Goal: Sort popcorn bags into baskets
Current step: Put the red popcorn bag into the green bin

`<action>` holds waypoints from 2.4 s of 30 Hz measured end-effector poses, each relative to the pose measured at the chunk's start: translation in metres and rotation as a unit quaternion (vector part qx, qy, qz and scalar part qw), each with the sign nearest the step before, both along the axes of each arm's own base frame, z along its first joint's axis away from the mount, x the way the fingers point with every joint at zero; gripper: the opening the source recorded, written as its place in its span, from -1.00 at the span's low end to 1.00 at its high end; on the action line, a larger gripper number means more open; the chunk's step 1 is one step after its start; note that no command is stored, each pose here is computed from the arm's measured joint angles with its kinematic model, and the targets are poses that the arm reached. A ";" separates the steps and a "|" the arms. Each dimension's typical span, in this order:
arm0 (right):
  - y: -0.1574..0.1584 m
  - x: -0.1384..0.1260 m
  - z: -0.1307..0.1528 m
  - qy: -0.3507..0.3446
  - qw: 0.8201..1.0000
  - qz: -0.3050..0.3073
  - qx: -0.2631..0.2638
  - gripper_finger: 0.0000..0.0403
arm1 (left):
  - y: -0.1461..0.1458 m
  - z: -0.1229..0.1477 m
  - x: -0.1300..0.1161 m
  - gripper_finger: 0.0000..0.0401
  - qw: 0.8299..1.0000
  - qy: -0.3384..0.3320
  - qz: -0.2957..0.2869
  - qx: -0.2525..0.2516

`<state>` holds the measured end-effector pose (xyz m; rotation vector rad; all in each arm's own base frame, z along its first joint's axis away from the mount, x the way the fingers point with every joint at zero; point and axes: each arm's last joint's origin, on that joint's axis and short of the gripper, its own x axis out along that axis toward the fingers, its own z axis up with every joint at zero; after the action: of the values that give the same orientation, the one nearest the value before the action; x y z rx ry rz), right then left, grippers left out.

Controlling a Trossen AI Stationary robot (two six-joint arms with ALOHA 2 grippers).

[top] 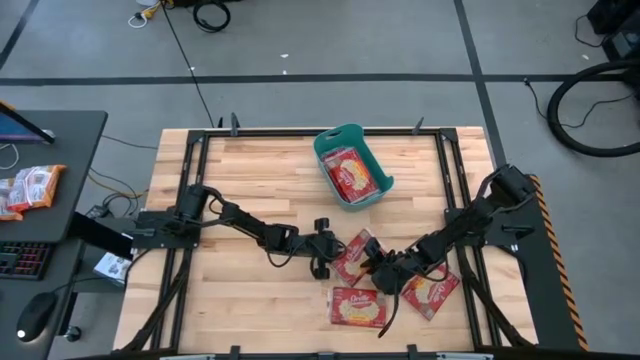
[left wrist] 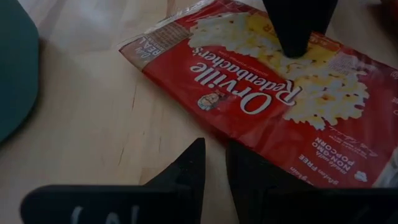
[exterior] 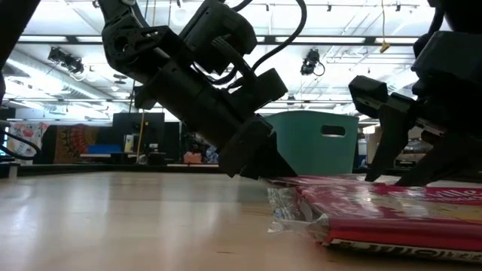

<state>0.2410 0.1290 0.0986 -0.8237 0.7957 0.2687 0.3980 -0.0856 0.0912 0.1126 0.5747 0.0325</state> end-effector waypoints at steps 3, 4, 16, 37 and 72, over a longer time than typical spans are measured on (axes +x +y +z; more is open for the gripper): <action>0.000 0.000 0.000 -0.001 1.000 0.000 0.001 -0.60 | 0.000 0.000 0.000 -0.65 1.000 0.000 -0.002 -0.001; 0.000 0.000 0.000 -0.001 1.000 0.000 0.001 -0.67 | -0.001 0.000 0.000 -0.65 1.000 0.000 -0.003 -0.001; 0.004 0.010 0.035 -0.005 0.999 -0.047 -0.025 -0.96 | -0.003 0.045 -0.020 -0.65 0.998 0.056 -0.011 0.019; -0.014 0.045 0.169 -0.143 0.961 -0.232 -0.038 -0.97 | -0.030 0.139 -0.077 -0.65 0.996 0.025 0.019 0.089; -0.197 0.097 0.146 -0.057 0.837 -0.480 0.256 -0.66 | -0.026 0.144 -0.100 -0.65 0.991 0.086 0.047 0.091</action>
<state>0.3376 -0.0683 0.2445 0.1252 0.8773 -0.4572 0.2976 -0.1113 0.2350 0.2669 0.7493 0.1684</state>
